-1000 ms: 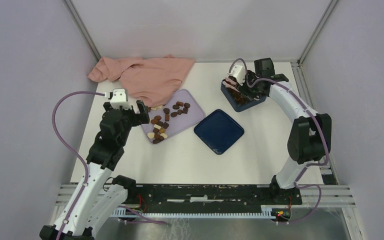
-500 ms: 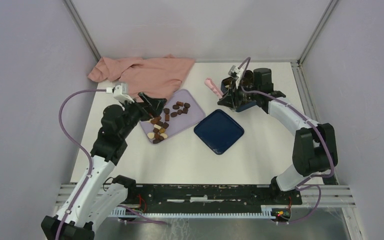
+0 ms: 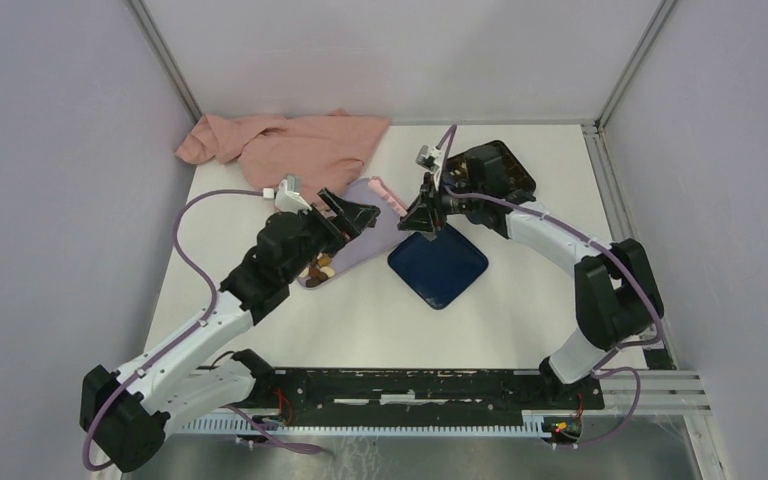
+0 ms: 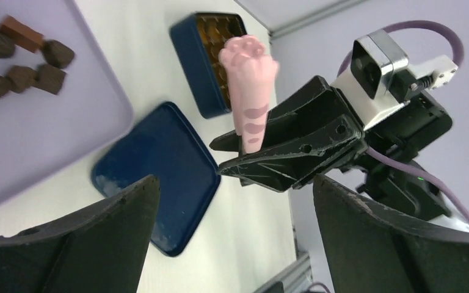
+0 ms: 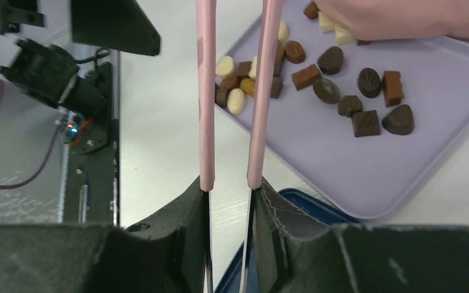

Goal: Pack the chocolate
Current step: Pick up the fake chocolate from the plate.

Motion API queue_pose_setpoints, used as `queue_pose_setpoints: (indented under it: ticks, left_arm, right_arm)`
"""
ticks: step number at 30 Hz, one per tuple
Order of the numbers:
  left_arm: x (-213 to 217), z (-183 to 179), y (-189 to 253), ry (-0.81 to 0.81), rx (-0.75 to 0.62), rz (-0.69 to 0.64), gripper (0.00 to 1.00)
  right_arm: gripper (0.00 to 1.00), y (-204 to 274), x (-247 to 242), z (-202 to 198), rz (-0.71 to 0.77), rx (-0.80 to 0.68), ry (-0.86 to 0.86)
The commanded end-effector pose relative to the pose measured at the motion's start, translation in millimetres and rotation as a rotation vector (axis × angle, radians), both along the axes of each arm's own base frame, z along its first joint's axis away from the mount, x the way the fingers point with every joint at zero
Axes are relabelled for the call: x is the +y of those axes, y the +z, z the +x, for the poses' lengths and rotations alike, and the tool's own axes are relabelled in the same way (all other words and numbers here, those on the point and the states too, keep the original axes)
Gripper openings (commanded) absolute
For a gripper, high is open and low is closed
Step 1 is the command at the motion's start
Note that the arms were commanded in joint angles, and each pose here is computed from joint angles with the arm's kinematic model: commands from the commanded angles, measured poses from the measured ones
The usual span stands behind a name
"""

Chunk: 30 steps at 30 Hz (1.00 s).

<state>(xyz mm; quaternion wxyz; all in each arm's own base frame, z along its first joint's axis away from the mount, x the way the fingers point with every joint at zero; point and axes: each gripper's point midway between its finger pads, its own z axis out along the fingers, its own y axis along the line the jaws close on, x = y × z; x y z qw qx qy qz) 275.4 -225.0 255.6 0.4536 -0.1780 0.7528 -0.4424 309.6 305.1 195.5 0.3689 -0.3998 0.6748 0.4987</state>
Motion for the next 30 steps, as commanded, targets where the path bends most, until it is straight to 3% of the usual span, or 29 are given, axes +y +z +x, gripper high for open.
queue_pose_setpoints:
  ticks: [1,6,8,10,17,24,30]
  left_arm:
    - [25.7,20.9,24.0,0.13,-0.092,0.158,1.0]
    - [83.1,30.5,54.4,0.195,-0.239,0.71,1.0]
    - [107.4,35.4,59.3,0.241,-0.256,0.826,1.0]
    - [123.4,43.0,57.0,0.246,-0.246,0.837,1.0]
    - [157.4,58.7,6.7,0.227,-0.099,0.693,1.0]
    - [206.5,41.7,4.4,0.411,-0.047,0.839,1.0]
    - [214.9,30.6,5.2,0.451,-0.056,0.845,1.0]
  right_arm:
    - [0.33,-15.5,-2.9,29.4,-0.252,-0.187,-0.02]
    - [0.34,-36.4,-16.5,52.9,-0.521,-0.337,-0.009]
    - [0.35,-43.4,-15.6,57.6,-0.631,-0.406,0.017]
    - [0.35,-46.7,-7.6,58.6,-0.7,-0.465,0.066]
    - [0.36,-50.5,21.3,67.4,-0.863,-0.556,0.176]
    - [0.43,-81.7,34.4,77.5,-1.006,-0.576,0.19]
    - [0.43,-104.6,25.3,80.0,-1.08,-0.532,0.192]
